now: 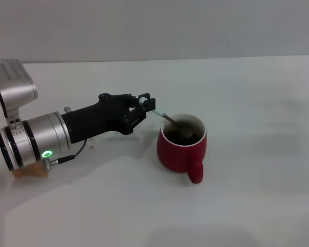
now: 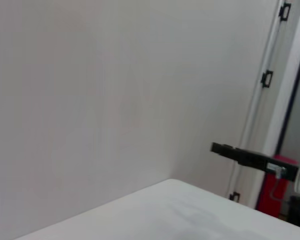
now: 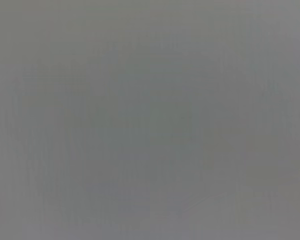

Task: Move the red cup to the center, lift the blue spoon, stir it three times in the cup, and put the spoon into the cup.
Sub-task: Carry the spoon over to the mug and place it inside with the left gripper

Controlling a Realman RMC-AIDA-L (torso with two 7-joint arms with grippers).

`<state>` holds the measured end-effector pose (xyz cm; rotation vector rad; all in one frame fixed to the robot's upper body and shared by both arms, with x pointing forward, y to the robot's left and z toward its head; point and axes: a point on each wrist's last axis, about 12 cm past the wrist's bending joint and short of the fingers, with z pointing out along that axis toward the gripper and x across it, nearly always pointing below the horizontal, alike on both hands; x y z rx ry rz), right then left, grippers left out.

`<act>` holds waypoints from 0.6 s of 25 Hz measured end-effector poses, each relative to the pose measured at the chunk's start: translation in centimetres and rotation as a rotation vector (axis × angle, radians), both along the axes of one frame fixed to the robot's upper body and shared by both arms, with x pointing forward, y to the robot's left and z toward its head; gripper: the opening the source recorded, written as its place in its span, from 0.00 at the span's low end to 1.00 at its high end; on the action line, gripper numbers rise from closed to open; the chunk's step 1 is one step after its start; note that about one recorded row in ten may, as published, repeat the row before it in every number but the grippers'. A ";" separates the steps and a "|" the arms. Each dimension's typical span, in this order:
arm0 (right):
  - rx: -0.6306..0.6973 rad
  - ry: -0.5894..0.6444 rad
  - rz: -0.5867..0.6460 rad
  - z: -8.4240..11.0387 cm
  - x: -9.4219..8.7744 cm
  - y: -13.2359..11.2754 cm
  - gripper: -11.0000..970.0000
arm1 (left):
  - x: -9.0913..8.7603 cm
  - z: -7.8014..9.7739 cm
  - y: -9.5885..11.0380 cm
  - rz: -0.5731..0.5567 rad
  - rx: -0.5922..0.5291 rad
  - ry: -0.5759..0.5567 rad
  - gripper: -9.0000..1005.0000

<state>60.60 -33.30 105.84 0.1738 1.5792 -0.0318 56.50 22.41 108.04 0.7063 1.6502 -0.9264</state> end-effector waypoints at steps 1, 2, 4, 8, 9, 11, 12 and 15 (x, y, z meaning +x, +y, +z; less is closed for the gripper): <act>0.000 0.000 0.000 0.0 0.0 0.0 0.61 | 0.0 0.0 0.0 0.000 0.000 0.000 0.24; 0.000 0.001 -0.001 0.0 0.0 0.0 0.61 | -0.1 0.0 0.3 0.016 -0.011 0.000 0.24; 0.000 0.002 -0.001 -0.1 -0.1 -0.1 0.61 | -0.1 0.0 0.4 0.020 -0.014 0.000 0.25; 0.000 0.003 -0.002 -0.1 -0.1 -0.1 0.61 | -0.2 -0.3 0.7 0.037 -0.017 0.011 0.25; 0.000 0.003 -0.002 -0.1 -0.1 -0.1 0.61 | -0.3 -0.3 0.8 0.040 -0.017 0.013 0.25; 0.000 0.001 0.000 -0.1 -0.1 0.0 0.61 | -0.3 -0.4 0.9 0.046 -0.019 0.016 0.25; 0.000 0.001 0.000 0.0 0.0 0.0 0.61 | -0.4 -0.5 1.0 0.050 -0.020 0.018 0.25; 0.000 -0.001 0.002 0.0 0.0 0.1 0.61 | -0.5 -0.6 1.2 0.063 -0.027 0.023 0.26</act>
